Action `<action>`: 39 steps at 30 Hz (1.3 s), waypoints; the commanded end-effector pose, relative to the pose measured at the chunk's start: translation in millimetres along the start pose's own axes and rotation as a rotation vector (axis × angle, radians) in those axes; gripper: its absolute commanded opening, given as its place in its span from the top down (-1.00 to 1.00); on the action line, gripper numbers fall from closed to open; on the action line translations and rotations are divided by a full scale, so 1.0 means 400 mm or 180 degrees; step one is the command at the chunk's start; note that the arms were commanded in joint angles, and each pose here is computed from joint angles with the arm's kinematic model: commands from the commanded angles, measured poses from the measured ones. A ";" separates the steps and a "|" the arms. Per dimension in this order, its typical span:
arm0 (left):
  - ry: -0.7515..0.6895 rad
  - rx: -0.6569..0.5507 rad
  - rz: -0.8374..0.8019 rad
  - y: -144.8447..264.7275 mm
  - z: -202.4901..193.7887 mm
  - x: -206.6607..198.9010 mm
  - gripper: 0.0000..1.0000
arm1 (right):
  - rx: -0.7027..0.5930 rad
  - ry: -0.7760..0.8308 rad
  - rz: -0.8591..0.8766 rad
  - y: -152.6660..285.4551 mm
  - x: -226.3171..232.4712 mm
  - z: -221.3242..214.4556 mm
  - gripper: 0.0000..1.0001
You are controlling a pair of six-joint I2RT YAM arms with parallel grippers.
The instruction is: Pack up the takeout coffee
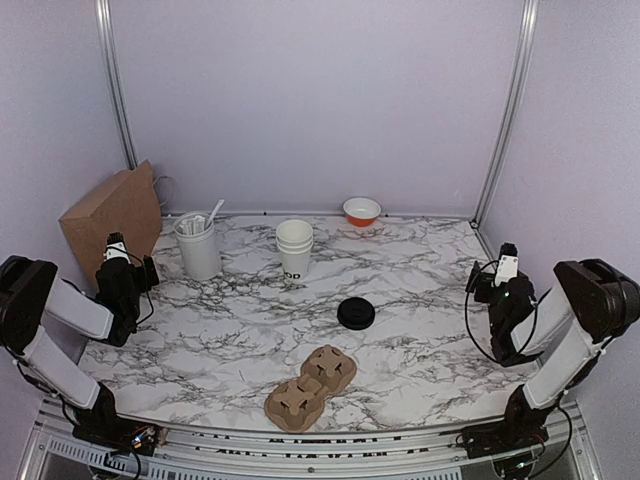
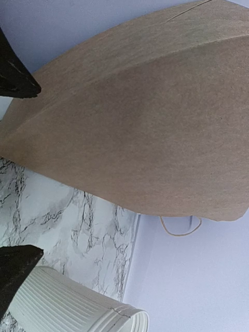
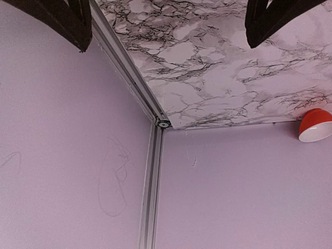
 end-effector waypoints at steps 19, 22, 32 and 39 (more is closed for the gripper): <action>-0.0074 0.0395 0.0028 -0.049 0.087 -0.048 -0.98 | -0.0092 -0.0017 -0.0053 -0.007 -0.007 0.019 -1.00; 0.0238 0.0534 -0.0373 -0.030 0.175 -0.106 -0.98 | -0.0082 0.0037 -0.0006 -0.014 0.004 0.033 -1.00; 0.0538 0.0797 -0.1153 0.169 0.363 -0.177 -0.98 | 0.0059 -0.0311 0.0727 -0.015 0.165 0.369 -0.99; 0.0430 0.0997 -0.1781 0.265 0.490 -0.219 -0.99 | 0.0410 -0.0436 0.1223 0.056 0.256 0.532 -0.99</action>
Point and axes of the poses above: each gripper's point midway between its finger pads, its own y axis back along the fingers, its own x axis along the line the jaws close on, z = x × y, the point moved 3 cm from there along y, back along the fingers, and after that the axes turned 5 degrees about y, right-handed, at the moved point
